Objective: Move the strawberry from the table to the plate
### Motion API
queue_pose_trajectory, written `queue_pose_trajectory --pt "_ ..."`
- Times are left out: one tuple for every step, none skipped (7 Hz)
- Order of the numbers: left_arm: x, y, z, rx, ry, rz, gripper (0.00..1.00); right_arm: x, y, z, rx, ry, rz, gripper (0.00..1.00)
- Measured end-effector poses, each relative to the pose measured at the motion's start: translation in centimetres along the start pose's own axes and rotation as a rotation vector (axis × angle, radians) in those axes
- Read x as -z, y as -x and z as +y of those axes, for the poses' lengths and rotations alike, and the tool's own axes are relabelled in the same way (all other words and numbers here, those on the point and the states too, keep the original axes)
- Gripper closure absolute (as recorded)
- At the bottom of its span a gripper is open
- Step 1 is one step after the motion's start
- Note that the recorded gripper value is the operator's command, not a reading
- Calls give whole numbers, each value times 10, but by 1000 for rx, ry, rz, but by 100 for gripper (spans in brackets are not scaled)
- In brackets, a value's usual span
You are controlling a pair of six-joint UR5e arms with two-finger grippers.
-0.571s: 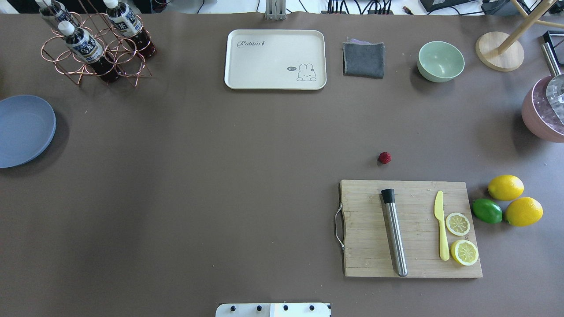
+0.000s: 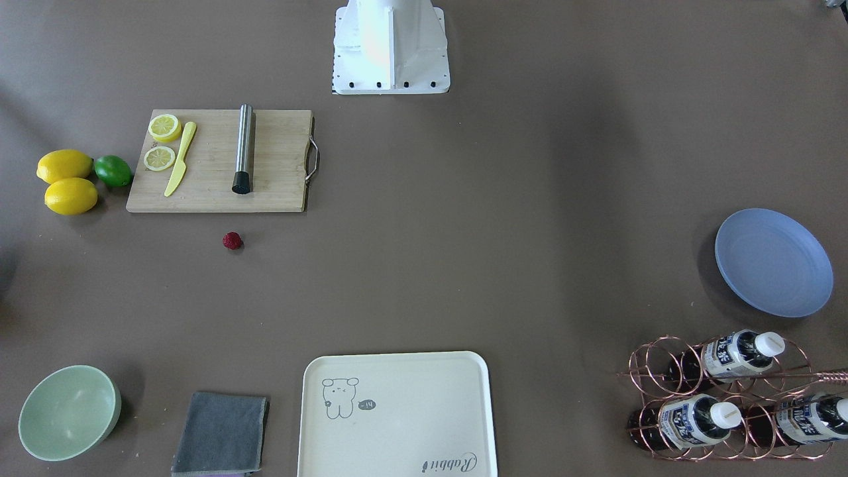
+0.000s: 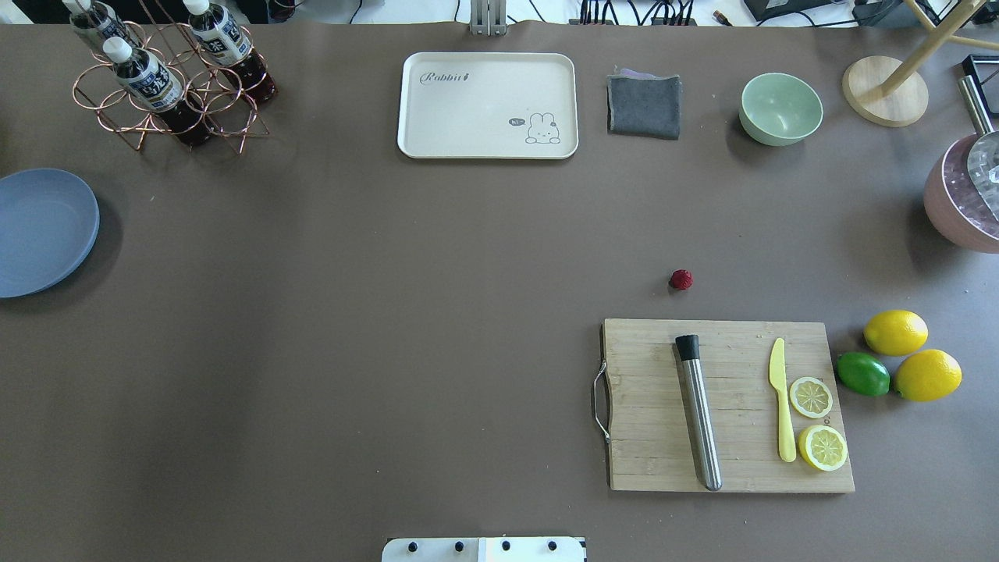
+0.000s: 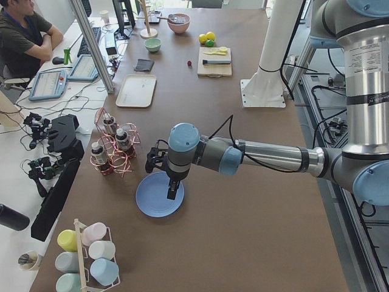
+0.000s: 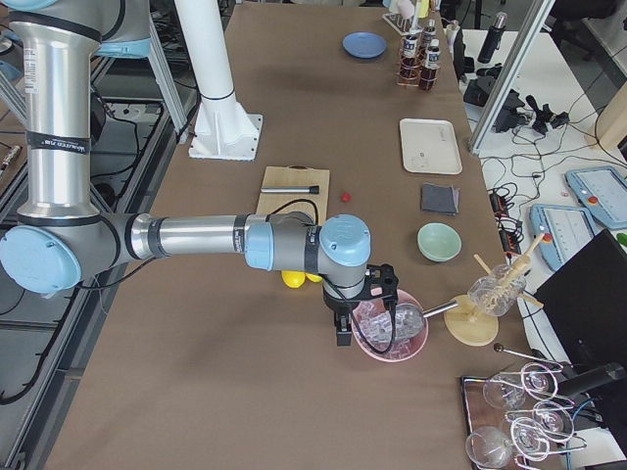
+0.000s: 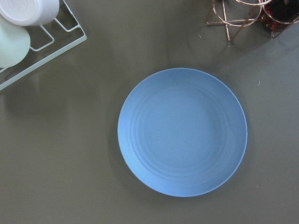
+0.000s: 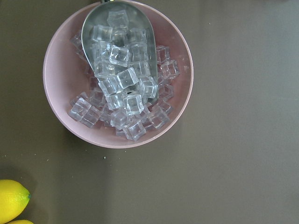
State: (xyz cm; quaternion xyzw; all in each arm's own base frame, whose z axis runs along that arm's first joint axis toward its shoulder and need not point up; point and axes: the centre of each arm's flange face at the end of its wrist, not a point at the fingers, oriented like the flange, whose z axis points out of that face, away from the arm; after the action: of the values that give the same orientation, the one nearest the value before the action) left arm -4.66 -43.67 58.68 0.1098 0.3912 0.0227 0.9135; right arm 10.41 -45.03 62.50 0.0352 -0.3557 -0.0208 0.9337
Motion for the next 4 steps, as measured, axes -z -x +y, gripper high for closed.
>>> queue_pose_trajectory --pt "-2 2 6 6 5 0 3 -1 -1 1 -6 1 -1 0" --pt "-3 3 8 8 6 0 3 0 0 3 -9 1 -2 0" --pt "-3 3 7 7 5 2 3 -1 -1 4 -18 1 -3 0" --pt "-4 3 7 6 6 4 3 0 0 4 -28 0 -4 0"
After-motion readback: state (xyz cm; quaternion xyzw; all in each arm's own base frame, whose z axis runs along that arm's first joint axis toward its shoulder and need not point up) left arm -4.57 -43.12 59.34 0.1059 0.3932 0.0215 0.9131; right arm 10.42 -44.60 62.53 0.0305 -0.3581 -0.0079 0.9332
